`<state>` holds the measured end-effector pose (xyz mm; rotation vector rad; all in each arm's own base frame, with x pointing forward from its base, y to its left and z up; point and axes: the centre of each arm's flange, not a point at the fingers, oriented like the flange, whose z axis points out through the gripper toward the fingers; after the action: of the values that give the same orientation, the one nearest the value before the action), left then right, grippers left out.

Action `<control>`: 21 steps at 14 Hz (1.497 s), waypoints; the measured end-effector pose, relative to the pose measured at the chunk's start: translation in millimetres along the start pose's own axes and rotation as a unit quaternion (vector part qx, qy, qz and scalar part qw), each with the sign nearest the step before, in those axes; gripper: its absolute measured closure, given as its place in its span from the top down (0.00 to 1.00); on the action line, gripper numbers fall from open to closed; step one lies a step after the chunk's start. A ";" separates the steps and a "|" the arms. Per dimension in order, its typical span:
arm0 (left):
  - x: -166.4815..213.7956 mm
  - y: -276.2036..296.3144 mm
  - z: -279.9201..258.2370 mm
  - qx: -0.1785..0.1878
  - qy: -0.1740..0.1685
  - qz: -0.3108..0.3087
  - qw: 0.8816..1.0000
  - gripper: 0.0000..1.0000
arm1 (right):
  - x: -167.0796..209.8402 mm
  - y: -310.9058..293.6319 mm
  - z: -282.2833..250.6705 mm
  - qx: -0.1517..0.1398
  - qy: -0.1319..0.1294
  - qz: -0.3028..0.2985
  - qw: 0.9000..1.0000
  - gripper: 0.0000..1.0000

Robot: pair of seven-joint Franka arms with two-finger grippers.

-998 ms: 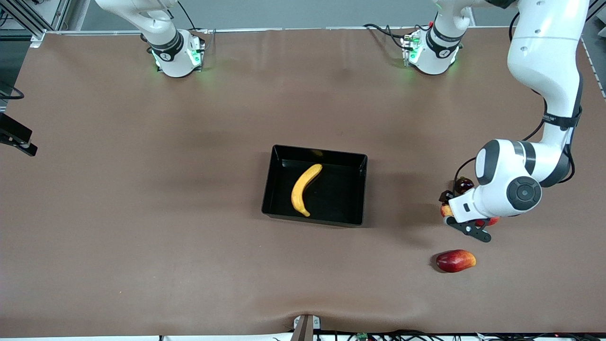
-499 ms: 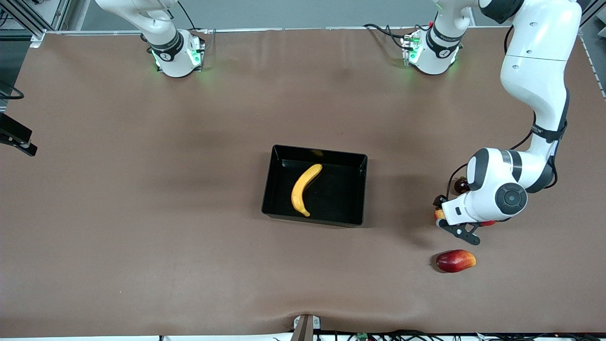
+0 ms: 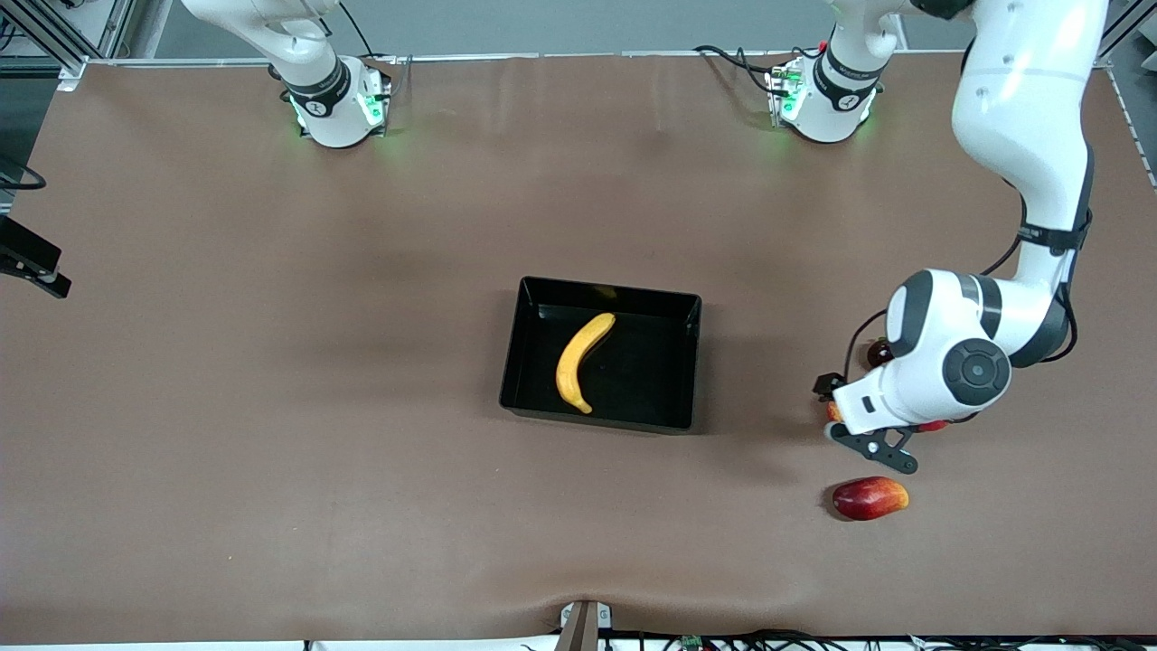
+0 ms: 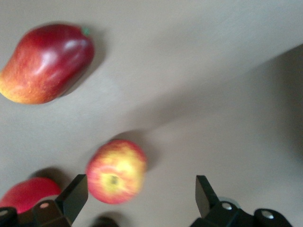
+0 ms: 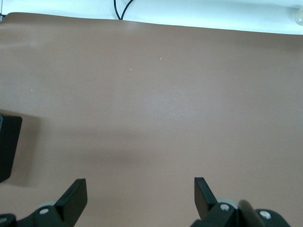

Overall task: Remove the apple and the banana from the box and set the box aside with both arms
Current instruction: 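Move the left gripper back into the box and grasp the banana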

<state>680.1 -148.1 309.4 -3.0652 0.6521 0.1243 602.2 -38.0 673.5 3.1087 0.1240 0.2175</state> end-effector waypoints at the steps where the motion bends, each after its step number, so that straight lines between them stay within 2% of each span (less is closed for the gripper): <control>1: 7.8 30.6 -21.6 -0.003 0.003 -0.020 1.000 1.00 | 0.0 0.0 -0.1 0.000 0.000 0.000 1.000 1.00; 4: 22.2 124.9 -44.4 -0.019 0.013 -0.064 0.998 1.00 | 0.0 0.0 0.0 0.000 0.000 0.000 1.000 1.00; 8: 31.6 233.6 -31.7 -0.026 0.017 -0.121 0.992 1.00 | 0.0 0.0 -0.1 0.000 0.000 0.000 1.000 1.00; 11: 35.3 306.5 -13.2 -0.038 0.046 -0.131 0.990 1.00 | 0.0 0.0 -0.1 0.000 0.000 0.000 1.000 1.00; 16: 40.2 362.1 27.8 -0.059 0.083 -0.128 0.987 1.00 | -0.1 0.4 -0.1 -0.002 0.000 0.000 1.000 1.00; 21: 36.1 392.8 73.1 -0.063 0.085 -0.110 0.988 1.00 | 0.1 0.6 -6.2 -0.005 0.006 -0.001 1.000 1.00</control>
<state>547.7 -520.0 238.2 -3.2699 0.3160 -0.1006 601.5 -38.5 679.7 3.0968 0.1247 0.2352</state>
